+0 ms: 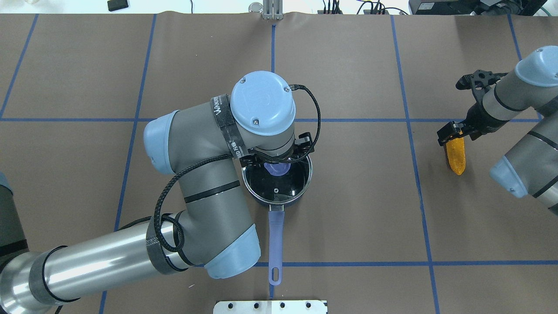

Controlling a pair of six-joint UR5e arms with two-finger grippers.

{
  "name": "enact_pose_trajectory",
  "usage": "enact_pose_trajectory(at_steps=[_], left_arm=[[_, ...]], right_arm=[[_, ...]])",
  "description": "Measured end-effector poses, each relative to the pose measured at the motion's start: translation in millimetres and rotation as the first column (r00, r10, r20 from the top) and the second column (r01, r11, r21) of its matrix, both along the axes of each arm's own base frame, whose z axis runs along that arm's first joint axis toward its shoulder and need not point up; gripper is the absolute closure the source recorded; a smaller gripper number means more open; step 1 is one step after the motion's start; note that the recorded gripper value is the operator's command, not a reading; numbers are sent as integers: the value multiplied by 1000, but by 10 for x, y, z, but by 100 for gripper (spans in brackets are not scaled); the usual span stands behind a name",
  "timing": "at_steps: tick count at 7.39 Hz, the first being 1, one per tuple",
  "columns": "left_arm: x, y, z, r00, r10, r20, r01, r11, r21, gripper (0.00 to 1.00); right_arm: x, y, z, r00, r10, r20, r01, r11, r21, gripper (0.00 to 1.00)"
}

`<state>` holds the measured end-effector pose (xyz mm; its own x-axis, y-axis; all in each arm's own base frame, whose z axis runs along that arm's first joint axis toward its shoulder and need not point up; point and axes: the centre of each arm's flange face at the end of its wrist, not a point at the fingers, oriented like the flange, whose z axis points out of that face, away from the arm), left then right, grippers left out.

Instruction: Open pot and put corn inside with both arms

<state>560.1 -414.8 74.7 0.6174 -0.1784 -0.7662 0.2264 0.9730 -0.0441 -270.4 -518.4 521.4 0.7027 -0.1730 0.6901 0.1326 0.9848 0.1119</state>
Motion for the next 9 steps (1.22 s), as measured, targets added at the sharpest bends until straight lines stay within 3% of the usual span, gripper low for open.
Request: enact_pose_trajectory(at_steps=[5,9], left_arm=[[176,-243,194,1000,-12,13,12,1000,29,3],[199,-263,229,1000,-12,20,11,1000,25,17]], right_arm=[[-150,48,123,999,-14,-37,14,1000,1,1],[-311,53,340,999,-27,-34,28,999,40,13]])
